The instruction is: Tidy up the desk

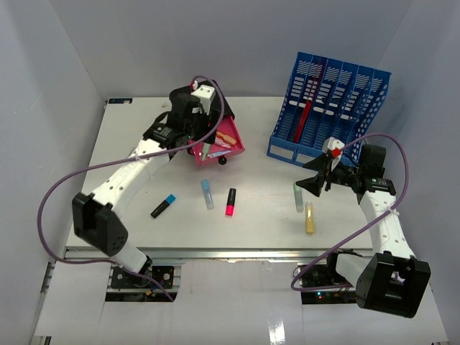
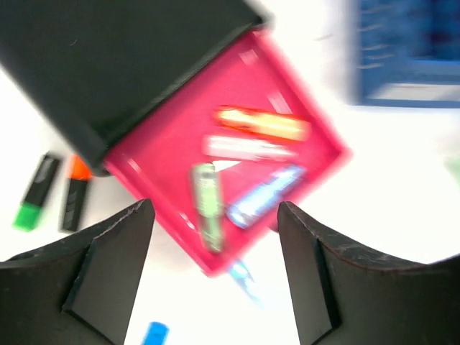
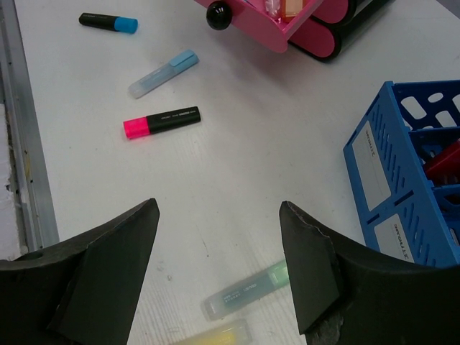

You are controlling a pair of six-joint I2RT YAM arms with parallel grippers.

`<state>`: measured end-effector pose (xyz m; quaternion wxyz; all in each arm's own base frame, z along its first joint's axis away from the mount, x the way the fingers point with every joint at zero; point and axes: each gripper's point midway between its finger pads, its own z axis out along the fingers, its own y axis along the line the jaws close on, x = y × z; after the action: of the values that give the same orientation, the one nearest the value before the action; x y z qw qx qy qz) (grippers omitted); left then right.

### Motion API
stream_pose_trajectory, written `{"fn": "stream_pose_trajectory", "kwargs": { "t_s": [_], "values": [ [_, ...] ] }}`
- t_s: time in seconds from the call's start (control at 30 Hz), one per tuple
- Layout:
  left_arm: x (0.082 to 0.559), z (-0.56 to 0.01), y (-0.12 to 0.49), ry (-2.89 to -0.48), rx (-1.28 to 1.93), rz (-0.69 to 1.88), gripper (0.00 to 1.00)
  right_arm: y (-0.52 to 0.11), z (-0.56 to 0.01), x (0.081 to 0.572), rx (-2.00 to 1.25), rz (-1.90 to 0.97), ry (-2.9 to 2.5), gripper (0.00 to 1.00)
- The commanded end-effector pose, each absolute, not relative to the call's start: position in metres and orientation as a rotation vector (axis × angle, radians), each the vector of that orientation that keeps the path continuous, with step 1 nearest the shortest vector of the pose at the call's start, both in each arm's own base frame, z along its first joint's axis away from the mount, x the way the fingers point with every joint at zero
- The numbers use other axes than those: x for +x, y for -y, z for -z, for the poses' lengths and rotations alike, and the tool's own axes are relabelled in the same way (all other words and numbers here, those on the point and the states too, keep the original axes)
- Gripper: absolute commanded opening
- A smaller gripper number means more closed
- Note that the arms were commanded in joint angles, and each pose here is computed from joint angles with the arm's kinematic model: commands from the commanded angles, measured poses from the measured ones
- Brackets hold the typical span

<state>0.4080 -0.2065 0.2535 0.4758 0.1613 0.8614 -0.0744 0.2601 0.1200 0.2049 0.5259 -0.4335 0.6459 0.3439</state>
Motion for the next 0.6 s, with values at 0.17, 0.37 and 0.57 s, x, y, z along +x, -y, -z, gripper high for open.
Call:
{"fn": "stream_pose_trajectory", "kwargs": {
  "t_s": [0.17, 0.37, 0.57],
  "values": [
    [0.295, -0.298, 0.259, -1.929, 0.644, 0.816, 0.83, -0.132, -0.209, 0.234, -1.159, -0.894, -1.392, 0.74],
    [0.268, -0.238, 0.289, -2.014, 0.826, 0.767, 0.85, -0.138, -0.206, 0.212, -1.278, -0.835, -1.221, 0.72],
    [0.259, -0.170, 0.308, -1.974, 1.127, 0.428, 0.81, -0.136, -0.198, 0.214, -1.307, -0.808, -1.231, 0.63]
  ]
}}
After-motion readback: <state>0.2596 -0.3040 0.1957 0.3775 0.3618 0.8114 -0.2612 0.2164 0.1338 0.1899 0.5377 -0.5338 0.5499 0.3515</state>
